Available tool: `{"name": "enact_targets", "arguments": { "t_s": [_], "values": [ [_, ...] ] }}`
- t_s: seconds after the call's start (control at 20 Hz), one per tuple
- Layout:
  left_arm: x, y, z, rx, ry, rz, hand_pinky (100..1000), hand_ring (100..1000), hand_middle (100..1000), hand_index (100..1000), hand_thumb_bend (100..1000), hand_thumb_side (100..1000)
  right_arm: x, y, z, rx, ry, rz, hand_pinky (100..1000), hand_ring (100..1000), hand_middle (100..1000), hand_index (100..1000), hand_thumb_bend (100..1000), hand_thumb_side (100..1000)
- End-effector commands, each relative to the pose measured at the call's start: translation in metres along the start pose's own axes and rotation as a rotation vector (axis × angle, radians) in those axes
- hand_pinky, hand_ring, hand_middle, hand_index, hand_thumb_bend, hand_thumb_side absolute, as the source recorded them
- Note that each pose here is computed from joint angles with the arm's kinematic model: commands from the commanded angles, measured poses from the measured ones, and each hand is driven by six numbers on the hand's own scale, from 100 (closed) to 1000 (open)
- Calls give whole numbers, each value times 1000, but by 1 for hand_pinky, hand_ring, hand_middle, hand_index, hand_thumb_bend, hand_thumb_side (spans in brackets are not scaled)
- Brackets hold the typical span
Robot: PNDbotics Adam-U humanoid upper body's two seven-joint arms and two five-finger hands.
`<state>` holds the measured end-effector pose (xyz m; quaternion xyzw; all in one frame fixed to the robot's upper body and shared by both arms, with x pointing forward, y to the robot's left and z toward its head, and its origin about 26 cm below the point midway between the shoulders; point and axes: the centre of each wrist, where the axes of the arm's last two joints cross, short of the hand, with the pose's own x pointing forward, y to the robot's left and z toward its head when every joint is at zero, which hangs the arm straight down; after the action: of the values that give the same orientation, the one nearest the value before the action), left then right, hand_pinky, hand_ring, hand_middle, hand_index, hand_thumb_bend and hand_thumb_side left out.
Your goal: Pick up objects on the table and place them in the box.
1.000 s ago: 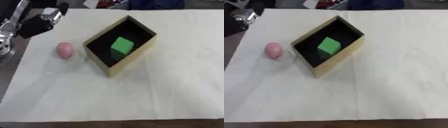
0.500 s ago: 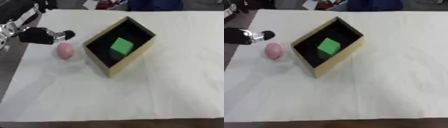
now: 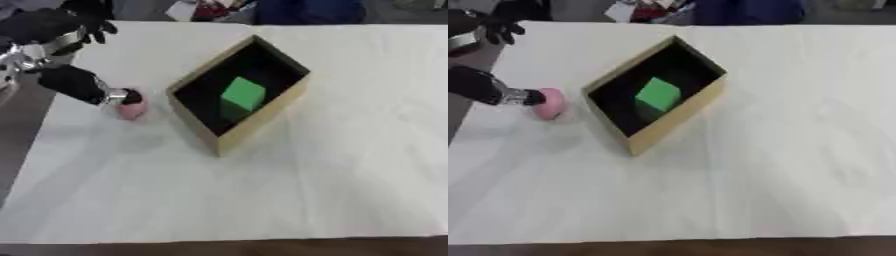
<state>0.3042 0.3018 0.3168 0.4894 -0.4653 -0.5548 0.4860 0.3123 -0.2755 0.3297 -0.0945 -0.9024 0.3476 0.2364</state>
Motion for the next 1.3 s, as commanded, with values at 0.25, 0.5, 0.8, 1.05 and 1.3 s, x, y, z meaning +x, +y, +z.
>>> {"name": "enact_targets", "arguments": {
  "t_s": [0.25, 0.5, 0.8, 1.05, 1.3],
  "values": [
    [-4, 6, -3, -86, 28, -7, 832, 836, 799, 992, 519, 568, 7, -8, 0, 2, -8, 37, 955, 982, 648, 869, 100, 681],
    [-5, 4, -11, -150, 18, -15, 831, 840, 808, 1000, 444, 534, 7, -7, 0, 5, -5, 39, 955, 982, 648, 869, 100, 689],
    [-7, -1, -21, -210, 18, -22, 831, 847, 816, 994, 430, 526, 7, -7, 0, 11, -2, 40, 956, 983, 647, 869, 100, 712],
    [-13, -8, -34, -247, 41, -28, 834, 855, 823, 990, 423, 519, 7, -7, 0, 11, -2, 39, 956, 984, 646, 868, 100, 721],
    [-21, -14, -47, -274, 76, -38, 833, 857, 824, 984, 404, 516, 7, -6, 0, 15, -2, 40, 957, 984, 646, 868, 100, 732]
  ]
}}
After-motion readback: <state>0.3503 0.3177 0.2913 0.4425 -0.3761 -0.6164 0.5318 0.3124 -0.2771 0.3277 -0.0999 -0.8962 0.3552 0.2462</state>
